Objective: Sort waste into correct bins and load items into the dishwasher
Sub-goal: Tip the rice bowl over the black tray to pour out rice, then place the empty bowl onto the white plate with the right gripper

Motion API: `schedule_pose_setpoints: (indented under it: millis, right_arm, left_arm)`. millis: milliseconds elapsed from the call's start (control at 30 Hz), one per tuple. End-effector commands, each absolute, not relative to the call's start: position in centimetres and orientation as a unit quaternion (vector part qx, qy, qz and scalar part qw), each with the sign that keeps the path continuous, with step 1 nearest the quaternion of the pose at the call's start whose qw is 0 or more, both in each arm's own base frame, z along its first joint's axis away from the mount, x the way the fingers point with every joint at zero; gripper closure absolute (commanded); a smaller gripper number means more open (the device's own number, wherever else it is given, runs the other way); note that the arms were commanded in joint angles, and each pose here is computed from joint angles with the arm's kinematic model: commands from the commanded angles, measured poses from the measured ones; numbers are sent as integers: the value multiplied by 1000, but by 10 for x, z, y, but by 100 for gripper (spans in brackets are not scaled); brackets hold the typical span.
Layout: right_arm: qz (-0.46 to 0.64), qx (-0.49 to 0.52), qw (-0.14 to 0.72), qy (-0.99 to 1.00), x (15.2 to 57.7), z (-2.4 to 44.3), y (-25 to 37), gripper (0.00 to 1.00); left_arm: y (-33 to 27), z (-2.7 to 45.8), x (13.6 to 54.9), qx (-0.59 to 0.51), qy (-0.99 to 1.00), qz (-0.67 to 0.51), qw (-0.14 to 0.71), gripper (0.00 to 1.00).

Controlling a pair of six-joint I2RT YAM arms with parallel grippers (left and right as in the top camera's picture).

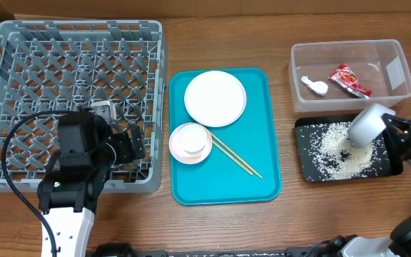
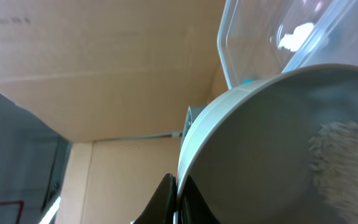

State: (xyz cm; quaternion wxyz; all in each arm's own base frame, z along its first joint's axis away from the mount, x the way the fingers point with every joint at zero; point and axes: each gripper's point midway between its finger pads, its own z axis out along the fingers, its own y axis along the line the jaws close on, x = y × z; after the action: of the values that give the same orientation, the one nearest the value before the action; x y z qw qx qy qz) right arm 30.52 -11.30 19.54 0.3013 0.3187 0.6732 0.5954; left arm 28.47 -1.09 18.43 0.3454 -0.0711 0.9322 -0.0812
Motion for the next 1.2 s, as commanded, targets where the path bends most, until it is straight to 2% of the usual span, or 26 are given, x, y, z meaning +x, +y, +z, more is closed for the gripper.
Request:
schedule_pose_setpoints:
  millis: [0, 433, 533, 733, 867, 967, 1167]
  right_arm:
    - [608, 320, 314, 656, 302, 207, -116, 97]
    - [658, 302, 275, 633, 309, 221, -89, 96]
    - [616, 319, 261, 671, 309, 200, -89, 96]
    - [609, 275, 271, 693, 313, 199, -75, 96]
    - [557, 274, 226, 751, 313, 173, -58, 96]
    - [492, 215, 189, 822, 307, 162, -37, 96]
    - [433, 86, 167, 882, 316, 186, 2, 96]
  left_arm:
    - [-14, 196, 290, -67, 927, -88, 358, 0]
    - [-14, 196, 290, -66, 927, -88, 358, 0]
    - [-14, 196, 290, -66, 927, -88, 358, 0]
    - [-14, 196, 290, -66, 927, -88, 358, 0]
    - [-14, 196, 290, -66, 927, -88, 358, 0]
    - [-14, 196, 290, -66, 927, -88, 358, 0]
    - [-14, 196, 290, -66, 927, -88, 358, 0]
